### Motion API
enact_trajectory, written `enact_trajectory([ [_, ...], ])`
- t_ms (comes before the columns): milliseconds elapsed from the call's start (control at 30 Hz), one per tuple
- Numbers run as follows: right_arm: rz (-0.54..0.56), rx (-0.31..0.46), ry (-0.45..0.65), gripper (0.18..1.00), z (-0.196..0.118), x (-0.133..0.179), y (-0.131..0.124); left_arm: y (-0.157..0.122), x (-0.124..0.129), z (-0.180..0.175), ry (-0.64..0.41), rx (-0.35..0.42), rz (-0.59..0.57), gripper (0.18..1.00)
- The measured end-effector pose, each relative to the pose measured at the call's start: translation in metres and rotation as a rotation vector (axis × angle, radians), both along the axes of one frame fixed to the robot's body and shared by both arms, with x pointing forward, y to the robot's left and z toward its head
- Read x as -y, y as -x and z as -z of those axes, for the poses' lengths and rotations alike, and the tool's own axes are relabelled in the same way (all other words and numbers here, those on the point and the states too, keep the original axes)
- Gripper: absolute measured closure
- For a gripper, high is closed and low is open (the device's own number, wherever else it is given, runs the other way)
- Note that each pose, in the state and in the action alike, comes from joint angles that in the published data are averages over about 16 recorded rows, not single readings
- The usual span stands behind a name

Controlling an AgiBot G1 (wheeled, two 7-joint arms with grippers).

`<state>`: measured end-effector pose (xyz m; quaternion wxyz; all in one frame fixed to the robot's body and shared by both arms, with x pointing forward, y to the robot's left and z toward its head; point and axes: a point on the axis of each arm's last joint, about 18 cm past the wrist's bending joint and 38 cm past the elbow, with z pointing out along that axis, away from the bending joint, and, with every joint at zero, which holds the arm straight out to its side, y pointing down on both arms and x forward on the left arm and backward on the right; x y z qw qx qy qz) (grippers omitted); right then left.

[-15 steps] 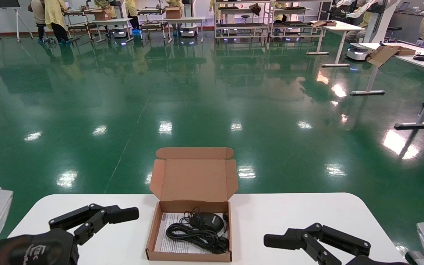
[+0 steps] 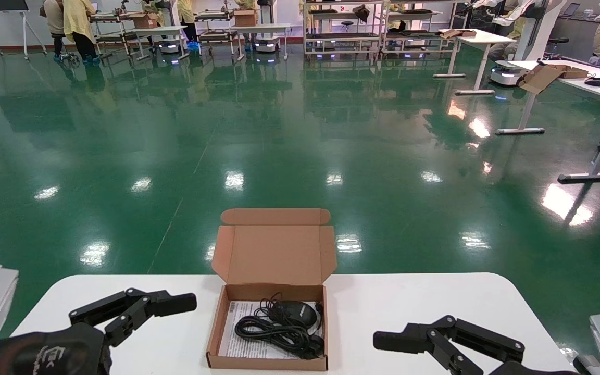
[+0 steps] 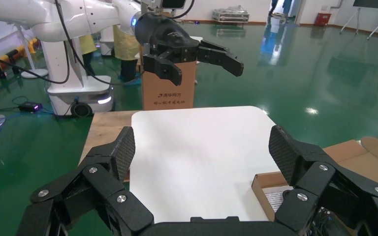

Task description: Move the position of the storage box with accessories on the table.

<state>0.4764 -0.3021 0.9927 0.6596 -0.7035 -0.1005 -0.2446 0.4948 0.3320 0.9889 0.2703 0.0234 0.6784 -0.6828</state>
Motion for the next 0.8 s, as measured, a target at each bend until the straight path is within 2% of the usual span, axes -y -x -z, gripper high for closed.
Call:
enact_trajectory([
  [200,0.006,0.011,0.012,0.179,-0.006,-0.002,-0.005,0.0,0.0,0.0,0.0,0.0,0.0,0.184],
  [367,0.032,0.011,0.032,0.179,-0.016,-0.003,-0.02,0.0,0.0,0.0,0.0,0.0,0.0,0.184],
  [567,0.085,-0.013,0.056,0.179,-0.034,-0.007,-0.051,0.0,0.0,0.0,0.0,0.0,0.0,0.184],
  [800,0.156,-0.094,0.059,0.179,-0.053,-0.017,-0.098,0.0,0.0,0.0,0.0,0.0,0.0,0.184],
])
